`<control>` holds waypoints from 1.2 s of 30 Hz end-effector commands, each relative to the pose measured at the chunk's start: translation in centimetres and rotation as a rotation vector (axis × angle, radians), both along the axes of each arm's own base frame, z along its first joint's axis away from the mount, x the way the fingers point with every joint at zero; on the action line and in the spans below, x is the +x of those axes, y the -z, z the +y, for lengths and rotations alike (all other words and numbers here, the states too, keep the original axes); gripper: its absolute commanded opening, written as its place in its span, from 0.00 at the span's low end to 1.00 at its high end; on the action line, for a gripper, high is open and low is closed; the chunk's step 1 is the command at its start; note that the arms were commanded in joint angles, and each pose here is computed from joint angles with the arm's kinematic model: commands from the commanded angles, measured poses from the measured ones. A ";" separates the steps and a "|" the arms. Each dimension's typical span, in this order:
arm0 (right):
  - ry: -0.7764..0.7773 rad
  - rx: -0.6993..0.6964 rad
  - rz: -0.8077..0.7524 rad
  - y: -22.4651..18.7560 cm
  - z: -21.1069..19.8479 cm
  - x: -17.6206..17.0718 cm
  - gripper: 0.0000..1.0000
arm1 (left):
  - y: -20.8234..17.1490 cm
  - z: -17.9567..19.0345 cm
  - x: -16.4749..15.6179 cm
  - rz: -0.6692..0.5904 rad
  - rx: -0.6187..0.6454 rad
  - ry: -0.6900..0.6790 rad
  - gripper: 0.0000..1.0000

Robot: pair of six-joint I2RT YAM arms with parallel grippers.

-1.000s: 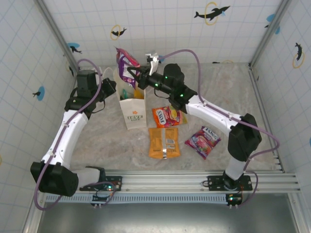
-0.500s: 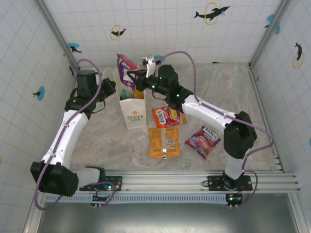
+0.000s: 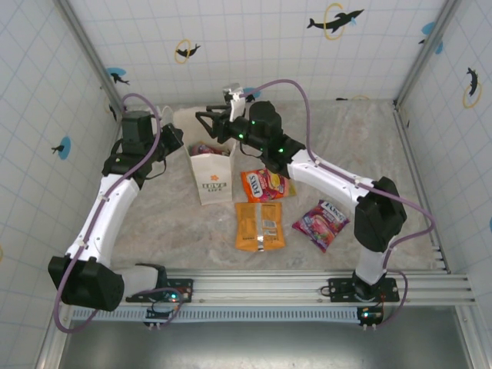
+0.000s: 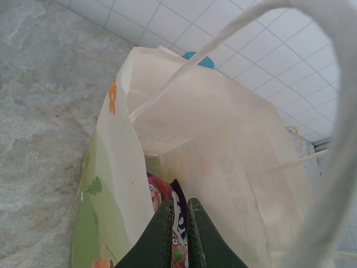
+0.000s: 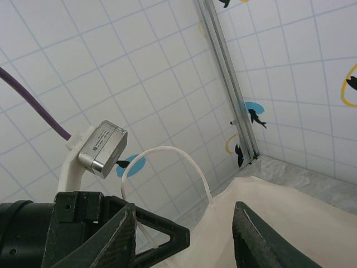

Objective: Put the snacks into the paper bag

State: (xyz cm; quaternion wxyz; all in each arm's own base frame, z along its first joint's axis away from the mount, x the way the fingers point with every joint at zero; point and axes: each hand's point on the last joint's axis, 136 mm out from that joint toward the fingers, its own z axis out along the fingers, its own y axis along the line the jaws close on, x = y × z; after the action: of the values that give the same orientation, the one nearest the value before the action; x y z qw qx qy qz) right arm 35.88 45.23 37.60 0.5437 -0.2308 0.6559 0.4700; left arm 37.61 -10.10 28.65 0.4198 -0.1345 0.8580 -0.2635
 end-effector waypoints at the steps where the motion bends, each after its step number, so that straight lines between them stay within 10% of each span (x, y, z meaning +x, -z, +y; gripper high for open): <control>1: 0.004 0.059 -0.068 -3.7 -1.3 -1.3 0.48 | 0.0 0.0 -0.1 -0.004 0.022 0.012 0.13; 10: 0.096 -0.008 0.002 -1.4 -6.8 -2.0 0.48 | 0.8 0.0 -0.2 0.011 0.022 0.019 0.13; 25: 0.317 -0.323 0.738 20.7 -22.2 -1.8 0.49 | 1.4 -0.4 -0.2 0.021 0.006 0.030 0.14; 36: 0.349 -0.733 0.833 26.9 -24.4 -3.5 0.56 | 1.6 -0.3 -0.4 0.029 0.008 0.025 0.13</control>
State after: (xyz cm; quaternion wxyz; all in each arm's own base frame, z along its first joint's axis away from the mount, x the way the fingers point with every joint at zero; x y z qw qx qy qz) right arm 33.89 20.68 11.09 0.2259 -0.0488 0.9508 0.2064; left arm 37.54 -10.15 27.84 0.4133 -0.1351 0.8611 -0.2634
